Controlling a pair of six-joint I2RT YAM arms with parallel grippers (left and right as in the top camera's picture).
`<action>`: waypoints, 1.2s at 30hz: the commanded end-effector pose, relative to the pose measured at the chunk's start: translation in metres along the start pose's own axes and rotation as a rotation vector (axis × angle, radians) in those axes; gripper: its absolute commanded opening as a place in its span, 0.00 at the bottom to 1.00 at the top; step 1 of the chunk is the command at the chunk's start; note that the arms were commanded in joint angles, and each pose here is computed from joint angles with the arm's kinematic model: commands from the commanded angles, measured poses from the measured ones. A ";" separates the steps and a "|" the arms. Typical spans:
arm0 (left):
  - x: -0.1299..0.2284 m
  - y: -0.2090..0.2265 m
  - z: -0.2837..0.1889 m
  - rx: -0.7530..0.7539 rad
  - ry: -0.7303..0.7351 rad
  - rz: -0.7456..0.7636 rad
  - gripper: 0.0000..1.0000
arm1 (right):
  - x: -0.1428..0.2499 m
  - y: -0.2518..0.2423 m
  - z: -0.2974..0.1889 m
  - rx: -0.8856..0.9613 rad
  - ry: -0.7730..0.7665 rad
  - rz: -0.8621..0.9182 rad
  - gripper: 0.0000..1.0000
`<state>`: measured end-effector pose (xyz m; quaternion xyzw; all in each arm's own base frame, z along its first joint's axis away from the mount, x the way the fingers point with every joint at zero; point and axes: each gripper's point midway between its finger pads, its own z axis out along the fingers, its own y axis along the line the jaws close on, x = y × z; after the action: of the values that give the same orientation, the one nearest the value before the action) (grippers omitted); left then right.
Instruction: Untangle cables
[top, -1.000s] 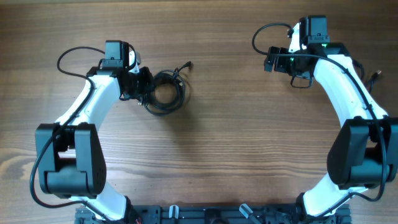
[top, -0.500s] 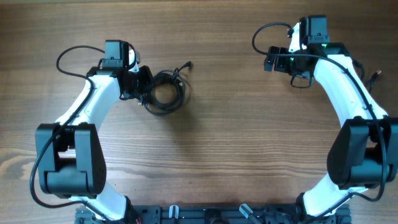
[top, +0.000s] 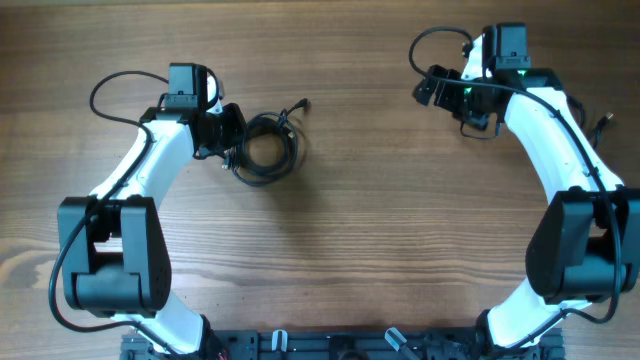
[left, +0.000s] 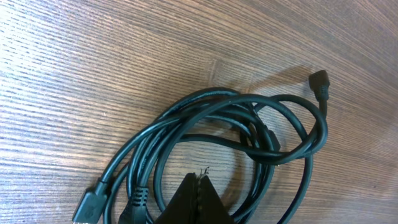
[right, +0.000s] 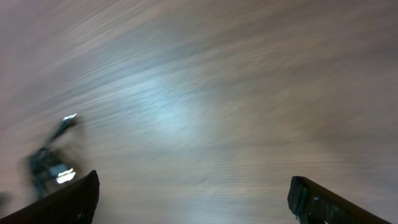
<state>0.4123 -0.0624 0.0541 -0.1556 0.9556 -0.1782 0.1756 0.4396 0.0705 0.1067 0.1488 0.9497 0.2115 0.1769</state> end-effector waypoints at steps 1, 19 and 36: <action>0.005 0.006 0.006 -0.018 0.016 -0.001 0.04 | 0.041 0.039 0.012 -0.192 0.178 0.105 1.00; 0.014 0.010 0.006 -0.035 0.052 -0.018 0.04 | 0.173 0.197 0.071 -0.235 0.141 -0.269 0.04; 0.012 0.009 0.006 -0.031 0.046 -0.013 0.04 | 0.216 0.122 0.170 0.054 0.224 -0.281 0.04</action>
<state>0.4054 -0.0620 0.0504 -0.1601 0.9582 -0.1751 0.1597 0.3437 0.3629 -0.0034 -0.0442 0.9568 0.2552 0.1323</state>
